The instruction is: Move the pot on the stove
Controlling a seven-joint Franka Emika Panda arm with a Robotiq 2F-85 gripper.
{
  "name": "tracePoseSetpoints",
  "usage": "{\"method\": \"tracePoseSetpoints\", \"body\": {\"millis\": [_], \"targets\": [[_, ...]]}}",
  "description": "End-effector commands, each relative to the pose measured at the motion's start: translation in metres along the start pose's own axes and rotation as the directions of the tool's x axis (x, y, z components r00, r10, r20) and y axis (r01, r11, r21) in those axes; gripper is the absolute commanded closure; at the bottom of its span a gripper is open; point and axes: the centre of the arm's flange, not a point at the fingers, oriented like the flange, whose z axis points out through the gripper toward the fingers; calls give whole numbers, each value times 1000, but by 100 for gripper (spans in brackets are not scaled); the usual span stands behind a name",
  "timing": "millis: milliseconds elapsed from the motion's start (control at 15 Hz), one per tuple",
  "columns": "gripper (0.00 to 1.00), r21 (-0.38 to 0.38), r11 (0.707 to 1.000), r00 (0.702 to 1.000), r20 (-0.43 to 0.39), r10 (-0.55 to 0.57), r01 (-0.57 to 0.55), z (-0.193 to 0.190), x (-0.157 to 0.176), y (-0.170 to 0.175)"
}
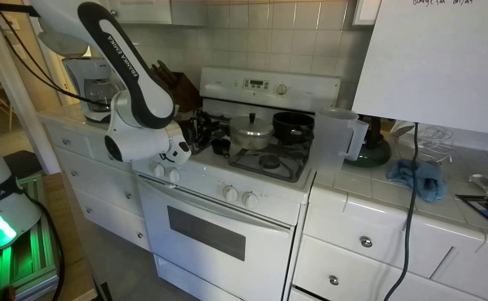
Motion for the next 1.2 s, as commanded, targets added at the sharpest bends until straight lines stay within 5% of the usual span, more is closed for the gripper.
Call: {"method": "tracePoseSetpoints", "body": {"millis": [0,1133], "targets": [[95,-1,999,997,-66,-44,44,31,-11,1],[95,-47,998,997,-66,-36,33,110,8,34]]}}
